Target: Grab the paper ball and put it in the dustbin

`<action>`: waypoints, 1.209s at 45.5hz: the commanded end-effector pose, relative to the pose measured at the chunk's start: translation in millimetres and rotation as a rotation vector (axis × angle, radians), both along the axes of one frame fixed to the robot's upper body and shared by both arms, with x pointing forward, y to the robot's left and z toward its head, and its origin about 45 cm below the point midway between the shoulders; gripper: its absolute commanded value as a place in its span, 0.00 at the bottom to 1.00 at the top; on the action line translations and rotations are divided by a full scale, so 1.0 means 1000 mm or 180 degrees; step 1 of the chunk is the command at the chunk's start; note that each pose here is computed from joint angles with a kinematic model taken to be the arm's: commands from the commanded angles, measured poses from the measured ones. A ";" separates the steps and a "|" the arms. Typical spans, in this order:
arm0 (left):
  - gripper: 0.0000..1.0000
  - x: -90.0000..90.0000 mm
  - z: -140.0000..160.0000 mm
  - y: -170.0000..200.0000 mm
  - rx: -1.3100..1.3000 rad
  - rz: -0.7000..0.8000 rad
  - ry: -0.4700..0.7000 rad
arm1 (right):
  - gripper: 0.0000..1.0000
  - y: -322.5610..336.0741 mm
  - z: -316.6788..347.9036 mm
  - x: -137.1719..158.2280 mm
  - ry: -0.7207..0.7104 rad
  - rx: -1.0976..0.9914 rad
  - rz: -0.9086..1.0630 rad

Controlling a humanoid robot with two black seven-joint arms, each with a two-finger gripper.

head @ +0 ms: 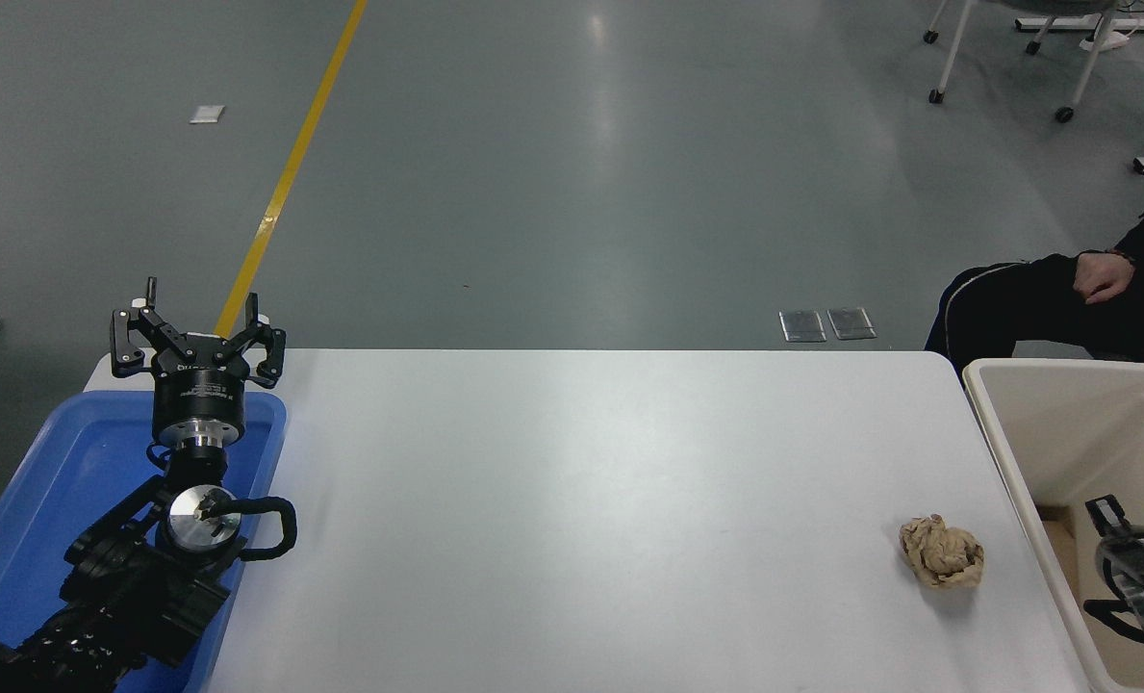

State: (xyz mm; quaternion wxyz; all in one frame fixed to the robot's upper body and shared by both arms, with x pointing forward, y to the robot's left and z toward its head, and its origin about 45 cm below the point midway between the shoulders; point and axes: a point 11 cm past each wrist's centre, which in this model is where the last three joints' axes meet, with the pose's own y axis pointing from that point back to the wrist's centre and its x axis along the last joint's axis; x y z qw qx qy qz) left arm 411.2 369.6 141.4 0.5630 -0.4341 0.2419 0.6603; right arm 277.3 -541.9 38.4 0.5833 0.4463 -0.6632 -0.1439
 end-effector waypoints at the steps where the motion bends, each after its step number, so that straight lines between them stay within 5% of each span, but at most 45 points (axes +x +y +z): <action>1: 0.99 0.000 0.000 -0.001 0.0001 -0.0009 0.0001 | 0.00 -0.001 0.003 0.003 -0.0030 -0.0003 -0.0007; 32: 0.99 0.000 0.000 0.000 0.0006 0.0001 0.0003 | 0.00 0.019 -0.004 0.013 -0.0057 0.0100 0.0060; 55: 0.99 0.000 0.001 0.000 0.0007 -0.0007 -0.0004 | 0.00 0.022 0.053 0.052 -0.0163 0.0420 0.0246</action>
